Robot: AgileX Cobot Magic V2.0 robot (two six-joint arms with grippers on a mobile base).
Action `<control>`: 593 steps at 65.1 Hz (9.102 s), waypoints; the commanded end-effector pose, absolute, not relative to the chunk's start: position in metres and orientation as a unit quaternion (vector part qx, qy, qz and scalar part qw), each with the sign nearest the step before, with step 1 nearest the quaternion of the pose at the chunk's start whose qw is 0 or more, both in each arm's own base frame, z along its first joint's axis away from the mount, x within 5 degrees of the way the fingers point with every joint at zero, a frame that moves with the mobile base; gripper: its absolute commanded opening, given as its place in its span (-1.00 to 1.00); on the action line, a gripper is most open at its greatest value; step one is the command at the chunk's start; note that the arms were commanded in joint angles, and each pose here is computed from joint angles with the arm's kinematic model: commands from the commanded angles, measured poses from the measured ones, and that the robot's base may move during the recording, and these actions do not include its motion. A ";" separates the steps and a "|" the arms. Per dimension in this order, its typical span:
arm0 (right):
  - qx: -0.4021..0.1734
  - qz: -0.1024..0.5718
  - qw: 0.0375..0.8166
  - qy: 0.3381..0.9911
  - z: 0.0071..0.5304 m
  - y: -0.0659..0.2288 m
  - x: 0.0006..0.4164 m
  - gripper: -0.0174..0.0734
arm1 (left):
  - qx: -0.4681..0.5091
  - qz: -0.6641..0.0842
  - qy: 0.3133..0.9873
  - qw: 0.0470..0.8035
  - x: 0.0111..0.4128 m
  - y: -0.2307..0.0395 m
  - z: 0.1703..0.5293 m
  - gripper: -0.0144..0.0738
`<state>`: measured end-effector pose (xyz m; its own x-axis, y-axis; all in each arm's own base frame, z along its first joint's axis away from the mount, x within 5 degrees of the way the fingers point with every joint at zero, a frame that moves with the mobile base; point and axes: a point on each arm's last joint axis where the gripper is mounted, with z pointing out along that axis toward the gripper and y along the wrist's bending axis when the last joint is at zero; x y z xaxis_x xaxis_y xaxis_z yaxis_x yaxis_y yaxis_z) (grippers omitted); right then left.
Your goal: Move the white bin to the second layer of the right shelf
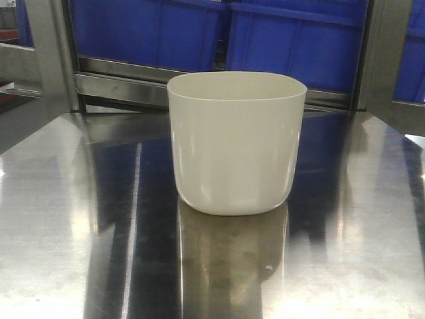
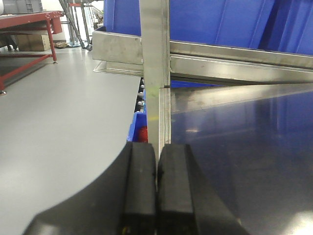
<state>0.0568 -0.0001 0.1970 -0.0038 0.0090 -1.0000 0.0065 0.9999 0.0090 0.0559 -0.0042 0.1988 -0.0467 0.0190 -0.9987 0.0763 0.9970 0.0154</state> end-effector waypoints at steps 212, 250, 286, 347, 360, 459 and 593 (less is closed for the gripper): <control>0.023 0.073 0.266 0.961 0.368 0.171 0.275 0.34 | 0.032 -0.024 0.700 0.713 0.056 -0.005 0.195 -0.48; 0.020 0.062 0.241 0.968 0.322 0.188 0.320 0.34 | 0.032 -0.024 0.700 0.713 0.056 -0.005 0.195 -0.48; 0.006 0.062 0.235 0.970 0.313 0.182 0.330 0.34 | 0.032 -0.024 0.700 0.713 0.056 -0.005 0.195 -0.48; -0.003 0.064 0.225 0.972 0.314 0.182 0.327 -0.52 | 0.032 -0.024 0.700 0.713 0.056 -0.005 0.195 -0.48; -0.029 0.072 0.253 0.964 0.334 0.176 0.319 -0.51 | 0.032 -0.024 0.700 0.713 0.056 -0.005 0.195 -0.48; -0.001 0.044 0.487 0.872 0.339 0.008 0.111 -0.51 | 0.032 -0.024 0.700 0.713 0.056 -0.005 0.195 -0.48; -0.002 0.044 0.511 0.858 0.334 0.007 0.089 -0.51 | 0.032 -0.024 0.700 0.713 0.056 -0.005 0.195 -0.48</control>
<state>0.0861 0.0079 0.3183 -0.5758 0.0291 -0.8171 -0.0505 0.9962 0.0711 0.0559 -0.0042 0.1988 -0.0467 0.0190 -0.9987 0.0763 0.9970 0.0154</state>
